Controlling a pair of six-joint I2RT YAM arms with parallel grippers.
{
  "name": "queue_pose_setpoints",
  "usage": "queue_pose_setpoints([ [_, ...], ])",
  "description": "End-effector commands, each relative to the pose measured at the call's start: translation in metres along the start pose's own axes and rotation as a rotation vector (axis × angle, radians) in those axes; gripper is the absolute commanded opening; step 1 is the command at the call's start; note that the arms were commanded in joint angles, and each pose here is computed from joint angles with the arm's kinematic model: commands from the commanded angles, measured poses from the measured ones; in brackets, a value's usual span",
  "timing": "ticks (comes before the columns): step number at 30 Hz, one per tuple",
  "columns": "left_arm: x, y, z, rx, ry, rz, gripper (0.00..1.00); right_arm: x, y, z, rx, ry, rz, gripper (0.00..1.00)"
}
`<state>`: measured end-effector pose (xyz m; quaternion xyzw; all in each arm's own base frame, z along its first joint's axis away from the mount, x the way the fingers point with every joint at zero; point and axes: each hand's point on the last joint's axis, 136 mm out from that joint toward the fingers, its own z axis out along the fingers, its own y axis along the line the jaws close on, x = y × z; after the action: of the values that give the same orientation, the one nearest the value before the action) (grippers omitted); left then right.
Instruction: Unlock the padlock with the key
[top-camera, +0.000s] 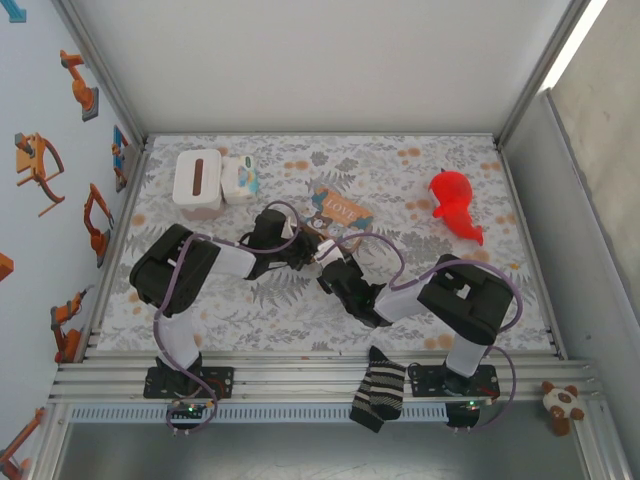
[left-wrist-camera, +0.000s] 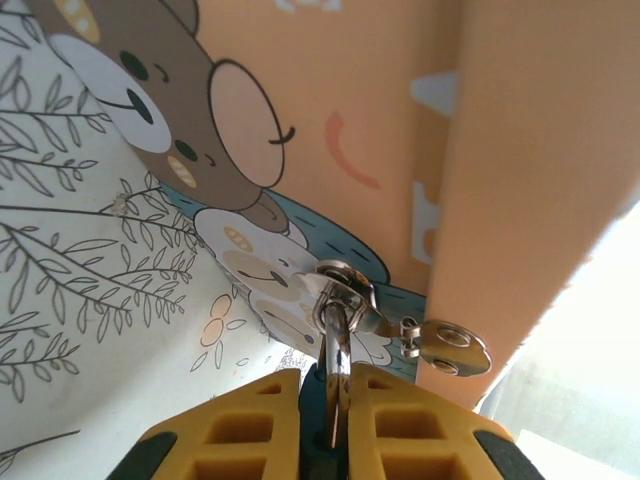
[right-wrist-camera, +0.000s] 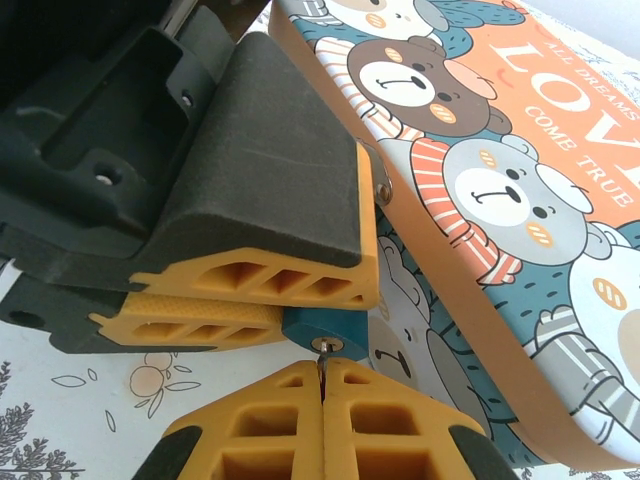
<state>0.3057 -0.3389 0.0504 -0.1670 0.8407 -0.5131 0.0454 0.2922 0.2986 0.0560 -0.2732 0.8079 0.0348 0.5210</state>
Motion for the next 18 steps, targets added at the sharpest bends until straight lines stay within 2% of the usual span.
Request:
queue_pose_setpoints([
  [1,0.001,-0.006,0.005,0.018,0.008,-0.008,0.2,0.015,-0.009,0.002,0.044,0.023,0.013,0.0],
  [4,0.0,-0.007,0.0,0.013,-0.006,0.01,0.37,0.015,-0.007,0.002,0.034,0.024,0.011,0.0],
  [8,-0.002,-0.005,-0.012,-0.012,-0.029,0.037,0.52,0.015,-0.005,0.001,0.014,0.028,0.024,0.0],
  [12,-0.011,-0.003,-0.034,-0.008,-0.077,0.032,0.58,0.016,-0.004,-0.001,0.003,0.035,0.044,0.0],
  [18,-0.026,0.0,-0.073,-0.051,-0.15,0.059,0.62,0.016,-0.003,-0.007,-0.033,0.062,0.102,0.0],
])
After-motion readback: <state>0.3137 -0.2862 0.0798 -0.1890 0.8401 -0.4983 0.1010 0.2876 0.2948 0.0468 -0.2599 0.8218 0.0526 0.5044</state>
